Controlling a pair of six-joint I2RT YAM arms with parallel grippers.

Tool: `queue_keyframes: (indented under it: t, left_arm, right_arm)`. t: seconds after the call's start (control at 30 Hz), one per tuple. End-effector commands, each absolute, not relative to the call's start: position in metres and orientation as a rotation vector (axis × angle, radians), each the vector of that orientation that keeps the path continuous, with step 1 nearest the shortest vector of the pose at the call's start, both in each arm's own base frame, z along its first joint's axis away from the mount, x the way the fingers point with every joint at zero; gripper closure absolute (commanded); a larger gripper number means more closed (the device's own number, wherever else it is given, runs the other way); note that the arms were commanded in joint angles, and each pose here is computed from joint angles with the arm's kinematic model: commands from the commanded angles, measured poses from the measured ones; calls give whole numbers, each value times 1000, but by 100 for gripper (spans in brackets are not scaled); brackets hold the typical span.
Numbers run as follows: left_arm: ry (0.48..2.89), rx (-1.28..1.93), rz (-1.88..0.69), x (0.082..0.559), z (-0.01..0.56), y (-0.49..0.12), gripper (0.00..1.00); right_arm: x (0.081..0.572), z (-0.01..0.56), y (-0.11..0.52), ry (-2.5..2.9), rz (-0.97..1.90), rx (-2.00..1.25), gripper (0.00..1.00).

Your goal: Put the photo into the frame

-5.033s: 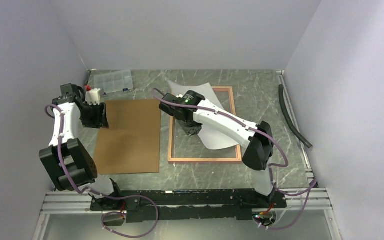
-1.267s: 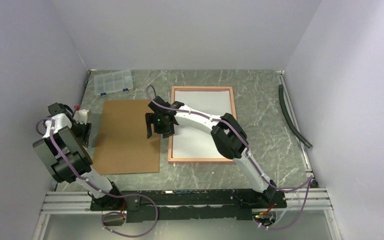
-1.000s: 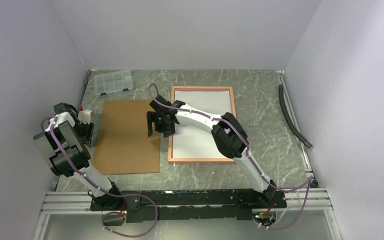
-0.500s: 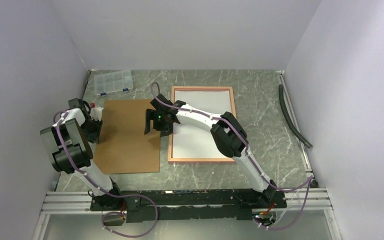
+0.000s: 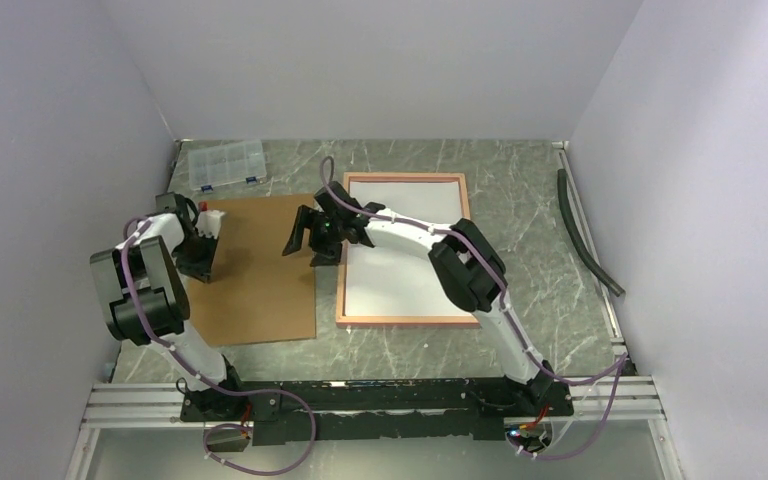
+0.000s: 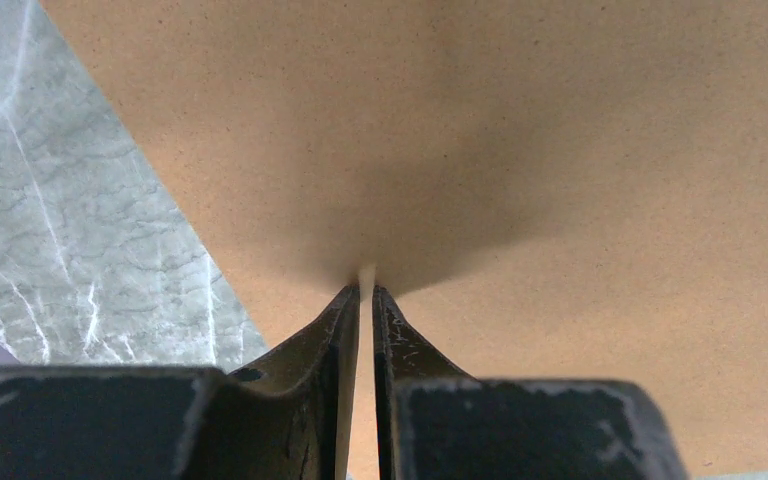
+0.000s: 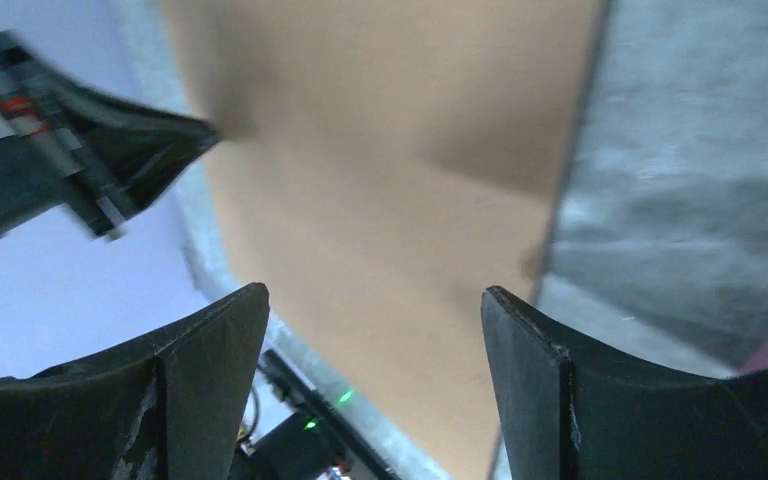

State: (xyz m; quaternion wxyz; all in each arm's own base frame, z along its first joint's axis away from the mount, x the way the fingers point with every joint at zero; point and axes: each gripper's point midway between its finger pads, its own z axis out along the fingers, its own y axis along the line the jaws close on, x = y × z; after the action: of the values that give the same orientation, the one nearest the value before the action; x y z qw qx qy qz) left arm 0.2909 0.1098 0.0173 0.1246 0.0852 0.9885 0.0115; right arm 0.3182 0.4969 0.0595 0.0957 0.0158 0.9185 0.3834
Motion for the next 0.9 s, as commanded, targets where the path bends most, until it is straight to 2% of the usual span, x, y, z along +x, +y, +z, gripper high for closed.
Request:
queue_keyframes:
  t: [0.0, 0.23, 0.37, 0.53, 0.7, 0.87]
  left_arm:
    - [2933, 250, -163, 272, 1, 74, 84]
    - [2952, 270, -194, 273, -4, 60, 84]
    - [2931, 263, -155, 275, 10, 70, 84]
    - [2851, 144, -120, 288, 60, 106, 79]
    - [2773, -1, -24, 301, 92, 149, 72]
    - [2788, -128, 31, 307, 68, 162, 74]
  right_arm:
    - [306, 202, 527, 2390, 1552, -68, 19]
    - [297, 206, 503, 2362, 1583, 4, 20]
    - [308, 169, 493, 2493, 1286, -46, 20]
    - [317, 116, 480, 2599, 884, -135, 19]
    - [324, 87, 475, 2607, 703, -162, 16]
    - [330, 69, 474, 2599, 598, -159, 15]
